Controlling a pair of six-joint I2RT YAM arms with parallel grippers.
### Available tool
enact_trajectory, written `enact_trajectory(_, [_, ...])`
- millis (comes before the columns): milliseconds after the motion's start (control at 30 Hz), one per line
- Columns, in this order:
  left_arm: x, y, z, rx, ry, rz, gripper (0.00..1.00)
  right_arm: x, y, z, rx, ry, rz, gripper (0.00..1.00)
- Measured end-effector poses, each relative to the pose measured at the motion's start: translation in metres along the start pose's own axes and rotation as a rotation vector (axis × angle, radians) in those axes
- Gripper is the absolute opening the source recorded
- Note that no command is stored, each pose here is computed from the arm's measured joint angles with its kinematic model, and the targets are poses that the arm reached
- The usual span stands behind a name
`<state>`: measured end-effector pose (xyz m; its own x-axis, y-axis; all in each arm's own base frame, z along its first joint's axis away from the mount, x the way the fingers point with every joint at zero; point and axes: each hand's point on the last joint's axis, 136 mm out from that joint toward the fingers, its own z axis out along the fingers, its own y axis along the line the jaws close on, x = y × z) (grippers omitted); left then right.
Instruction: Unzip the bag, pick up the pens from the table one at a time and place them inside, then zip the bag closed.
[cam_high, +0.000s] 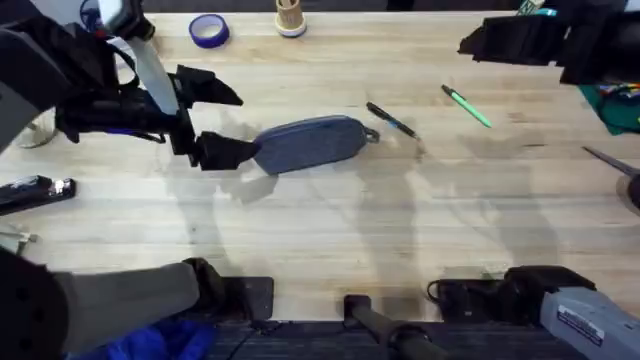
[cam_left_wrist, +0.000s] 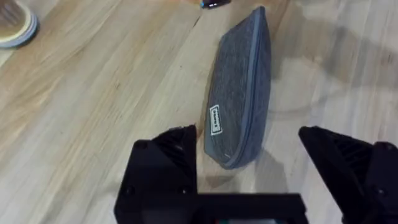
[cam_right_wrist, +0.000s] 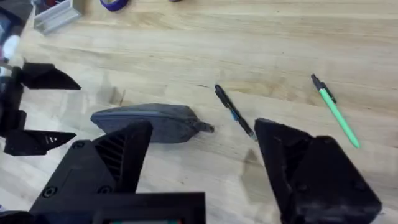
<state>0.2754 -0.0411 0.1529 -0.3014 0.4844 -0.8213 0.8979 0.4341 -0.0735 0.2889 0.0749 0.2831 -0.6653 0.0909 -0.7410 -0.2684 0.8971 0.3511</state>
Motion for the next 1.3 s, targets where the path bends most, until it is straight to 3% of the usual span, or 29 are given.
enact_trajectory(200, [0.01, 0.007, 0.007, 0.02, 0.002, 0.083, 0.995, 0.0, 0.0, 0.0, 0.0, -0.001, 0.0, 0.996])
enact_trajectory(500, [0.035, 0.01, 0.029, 0.107, -0.003, 0.099, 0.995, 0.0, 0.0, 0.0, 0.0, -0.001, 0.0, 0.996])
enact_trajectory(800, [0.037, 0.002, 0.063, 0.21, -0.004, 0.196, 0.995, 0.0, 0.0, 0.0, 0.0, -0.001, 0.0, 0.996])
enact_trajectory(933, [0.037, 0.002, 0.066, 0.212, -0.004, 0.216, 0.982, 0.0, 0.0, 0.0, 0.0, -0.001, 0.0, 0.996])
enact_trajectory(1133, [0.037, 0.003, 0.067, 0.21, -0.005, 0.221, 0.759, 0.0, 0.0, 0.0, 0.0, -0.001, 0.0, 0.996])
enact_trajectory(1233, [0.037, 0.003, 0.067, 0.209, -0.005, 0.227, 0.53, -0.001, 0.0, 0.0, -0.001, -0.003, -0.001, 0.996])
enact_trajectory(1300, [0.037, 0.003, 0.067, 0.21, -0.004, 0.225, 0.299, -0.002, 0.0, 0.0, -0.001, -0.009, -0.004, 0.996])
